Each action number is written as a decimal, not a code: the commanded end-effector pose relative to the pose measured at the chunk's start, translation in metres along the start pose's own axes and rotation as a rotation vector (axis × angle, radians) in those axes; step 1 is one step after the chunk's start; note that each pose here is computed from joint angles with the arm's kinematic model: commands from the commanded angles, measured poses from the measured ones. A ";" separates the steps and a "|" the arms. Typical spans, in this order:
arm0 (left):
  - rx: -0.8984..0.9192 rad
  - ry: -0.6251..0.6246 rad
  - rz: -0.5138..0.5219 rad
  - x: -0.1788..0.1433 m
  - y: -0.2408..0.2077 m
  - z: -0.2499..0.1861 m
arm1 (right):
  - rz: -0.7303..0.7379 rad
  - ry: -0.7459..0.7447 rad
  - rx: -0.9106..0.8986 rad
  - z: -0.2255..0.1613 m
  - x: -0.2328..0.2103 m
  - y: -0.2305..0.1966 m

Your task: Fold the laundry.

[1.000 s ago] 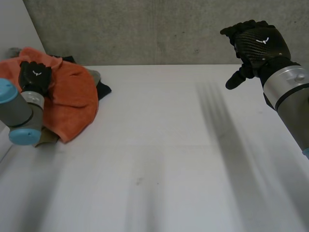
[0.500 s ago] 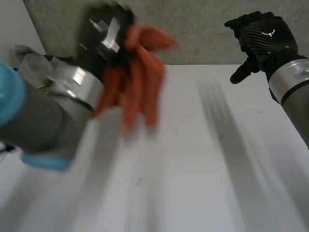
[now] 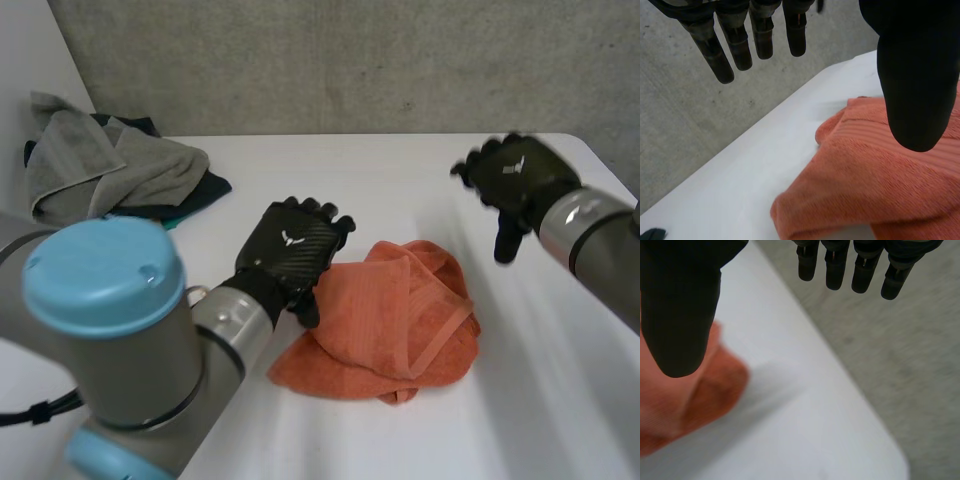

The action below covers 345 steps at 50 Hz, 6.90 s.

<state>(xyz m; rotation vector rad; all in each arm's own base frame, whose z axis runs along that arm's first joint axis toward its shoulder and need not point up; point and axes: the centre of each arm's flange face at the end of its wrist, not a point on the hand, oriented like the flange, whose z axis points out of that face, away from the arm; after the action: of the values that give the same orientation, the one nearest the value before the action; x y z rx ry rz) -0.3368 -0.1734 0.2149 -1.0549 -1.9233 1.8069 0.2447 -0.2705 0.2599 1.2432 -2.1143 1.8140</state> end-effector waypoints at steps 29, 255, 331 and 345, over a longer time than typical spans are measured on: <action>0.087 0.306 0.384 0.081 0.068 0.048 | 0.201 -0.075 -0.133 0.012 -0.020 0.094; 0.130 -0.186 0.217 -0.143 -0.002 0.066 | -0.065 0.008 0.055 0.025 0.023 0.052; -0.051 -0.030 0.325 -0.136 0.083 0.118 | 0.174 -0.407 -0.222 0.112 -0.014 0.083; 0.219 -0.264 0.359 -0.176 0.035 0.155 | 0.162 -0.033 0.225 0.117 0.042 -0.024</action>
<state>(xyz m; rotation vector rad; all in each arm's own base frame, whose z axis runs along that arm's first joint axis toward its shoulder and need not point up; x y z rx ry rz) -0.3063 -0.3884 0.1743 -1.3645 -1.7743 2.1926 0.2772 -0.3897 0.2106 1.3524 -2.3318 1.8679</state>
